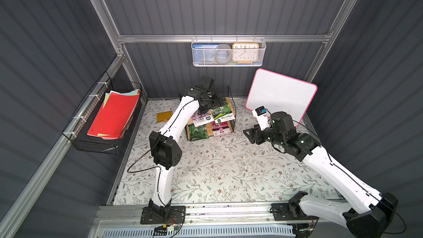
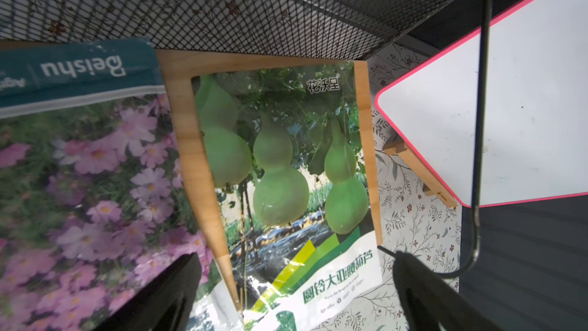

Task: Take the seed bag off the shelf
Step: Pick up the seed packet from the shelf.

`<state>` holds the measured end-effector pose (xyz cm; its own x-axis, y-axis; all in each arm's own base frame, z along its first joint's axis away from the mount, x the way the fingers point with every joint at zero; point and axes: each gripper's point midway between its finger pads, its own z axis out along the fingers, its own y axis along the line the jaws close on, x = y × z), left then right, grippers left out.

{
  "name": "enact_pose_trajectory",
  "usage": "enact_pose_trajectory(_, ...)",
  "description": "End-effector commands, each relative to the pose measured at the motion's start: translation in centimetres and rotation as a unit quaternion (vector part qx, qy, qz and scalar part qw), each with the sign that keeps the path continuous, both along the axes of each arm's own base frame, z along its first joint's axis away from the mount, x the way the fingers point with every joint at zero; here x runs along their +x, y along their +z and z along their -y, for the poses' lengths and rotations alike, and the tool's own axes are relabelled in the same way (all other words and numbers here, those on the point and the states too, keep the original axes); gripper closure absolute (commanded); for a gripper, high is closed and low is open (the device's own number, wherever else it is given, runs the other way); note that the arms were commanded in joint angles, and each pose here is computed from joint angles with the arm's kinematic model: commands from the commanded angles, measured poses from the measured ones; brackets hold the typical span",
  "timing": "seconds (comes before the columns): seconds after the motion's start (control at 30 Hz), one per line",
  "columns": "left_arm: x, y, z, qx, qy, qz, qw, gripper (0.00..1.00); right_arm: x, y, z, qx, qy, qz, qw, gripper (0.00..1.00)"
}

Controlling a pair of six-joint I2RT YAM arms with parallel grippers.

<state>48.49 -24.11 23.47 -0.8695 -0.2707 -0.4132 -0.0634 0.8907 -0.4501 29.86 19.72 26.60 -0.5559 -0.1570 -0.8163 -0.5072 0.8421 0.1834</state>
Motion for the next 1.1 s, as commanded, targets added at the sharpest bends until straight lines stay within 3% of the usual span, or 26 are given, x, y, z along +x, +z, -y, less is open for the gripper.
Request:
enact_pose_trajectory(0.0, 0.2, -0.6, -0.1, 0.001, 0.000, -0.013, 1.000, 0.00, 0.1, -0.1, -0.1, 0.009, 0.002, 0.001, 1.000, 0.26)
enact_pose_trajectory(1.07, 1.8, -2.5, 0.1, 0.014, 0.001, -0.018, 1.000, 0.00, 0.1, -0.4, 0.0, 0.011, 0.005, -0.002, 1.000, 0.26)
